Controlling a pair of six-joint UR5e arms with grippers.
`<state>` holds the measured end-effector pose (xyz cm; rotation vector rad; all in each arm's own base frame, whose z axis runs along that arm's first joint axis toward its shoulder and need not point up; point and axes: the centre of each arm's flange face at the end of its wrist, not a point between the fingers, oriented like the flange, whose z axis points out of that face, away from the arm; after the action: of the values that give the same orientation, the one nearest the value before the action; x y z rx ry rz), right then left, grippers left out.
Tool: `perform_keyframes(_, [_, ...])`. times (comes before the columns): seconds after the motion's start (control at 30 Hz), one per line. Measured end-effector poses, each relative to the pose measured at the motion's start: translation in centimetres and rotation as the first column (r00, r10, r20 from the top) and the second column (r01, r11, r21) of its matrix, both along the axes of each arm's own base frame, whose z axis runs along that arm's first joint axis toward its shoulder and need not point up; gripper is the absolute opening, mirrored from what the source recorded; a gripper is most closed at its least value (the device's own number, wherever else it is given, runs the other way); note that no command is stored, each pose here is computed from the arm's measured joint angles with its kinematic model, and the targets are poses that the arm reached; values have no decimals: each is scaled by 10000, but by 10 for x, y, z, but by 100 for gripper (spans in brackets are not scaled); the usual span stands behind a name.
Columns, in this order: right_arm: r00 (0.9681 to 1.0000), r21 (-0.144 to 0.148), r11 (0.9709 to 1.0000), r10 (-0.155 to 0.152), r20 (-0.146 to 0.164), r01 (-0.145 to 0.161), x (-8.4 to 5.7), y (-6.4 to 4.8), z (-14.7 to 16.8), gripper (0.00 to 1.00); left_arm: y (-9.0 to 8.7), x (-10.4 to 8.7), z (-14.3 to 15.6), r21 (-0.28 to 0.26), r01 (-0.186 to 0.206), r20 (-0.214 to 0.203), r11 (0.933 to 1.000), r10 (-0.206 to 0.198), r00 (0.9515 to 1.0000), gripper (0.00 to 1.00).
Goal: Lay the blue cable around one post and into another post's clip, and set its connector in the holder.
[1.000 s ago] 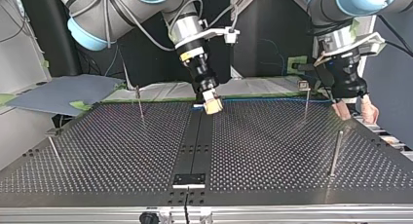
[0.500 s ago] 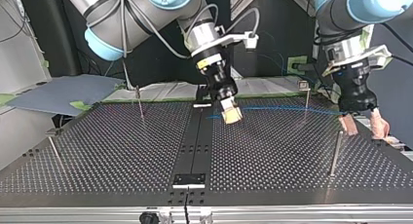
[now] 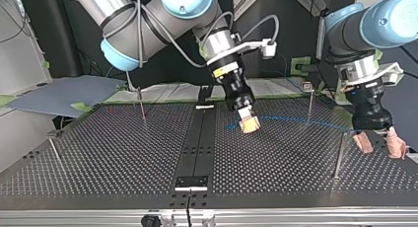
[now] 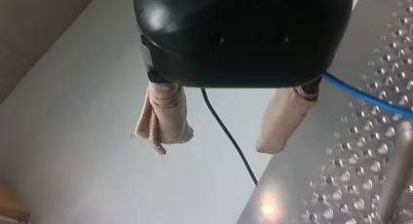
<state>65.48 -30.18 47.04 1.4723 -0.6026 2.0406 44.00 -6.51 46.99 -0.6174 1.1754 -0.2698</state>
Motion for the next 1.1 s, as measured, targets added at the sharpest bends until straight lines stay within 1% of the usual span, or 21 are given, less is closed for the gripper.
perform_keyframes(0.07, [10000, 58, 10000, 40, -82, -39, 7, -1, -4, 1, 4, 2, -1, -13, -44, 23, 10000, 44, 10000, 100])
perform_keyframes(0.23, [9999, 66, 9999, 142, -92, -142, 21, -2, -7, 1, 16, 6, 2, -138, -1, 260, 9999, 4, 9997, 100])
perform_keyframes(0.47, [9994, 94, 9995, 301, -155, -300, 41, -1, -10, 1, 38, 13, 9, -359, 123, 669, 9993, -99, 9977, 100])
perform_keyframes(0.57, [9994, 54, 9994, 334, -105, -333, 47, -2, -9, 1, 50, 19, 9, -344, 101, 747, 9994, -75, 9972, 100])
perform_keyframes(0.67, [9993, 59, 9993, 361, -133, -360, 54, -5, -11, 1, 59, 26, 11, -322, 78, 852, 9995, -50, 9963, 100])
perform_keyframes(0.73, [9992, 89, 9993, 370, -175, -369, 57, -7, -13, 1, 63, 32, 11, -297, 76, 875, 9995, -50, 9962, 100])
perform_keyframes(0.83, [9991, 149, 9993, 353, -246, -350, 62, -12, -17, 1, 66, 44, 12, -181, 177, 853, 9997, -161, 9962, 100])
perform_keyframes(0.97, [9994, 82, 9995, 311, -141, -310, 67, -20, -14, 1, 68, 60, 11, -7, 396, 764, 9992, -394, 9963, 100])
perform_keyframes(1.1, [9996, -16, 9996, 270, 4, -270, 70, -26, -6, 1, 72, 73, 2, -15, 444, 644, 9990, -442, 9969, 100])
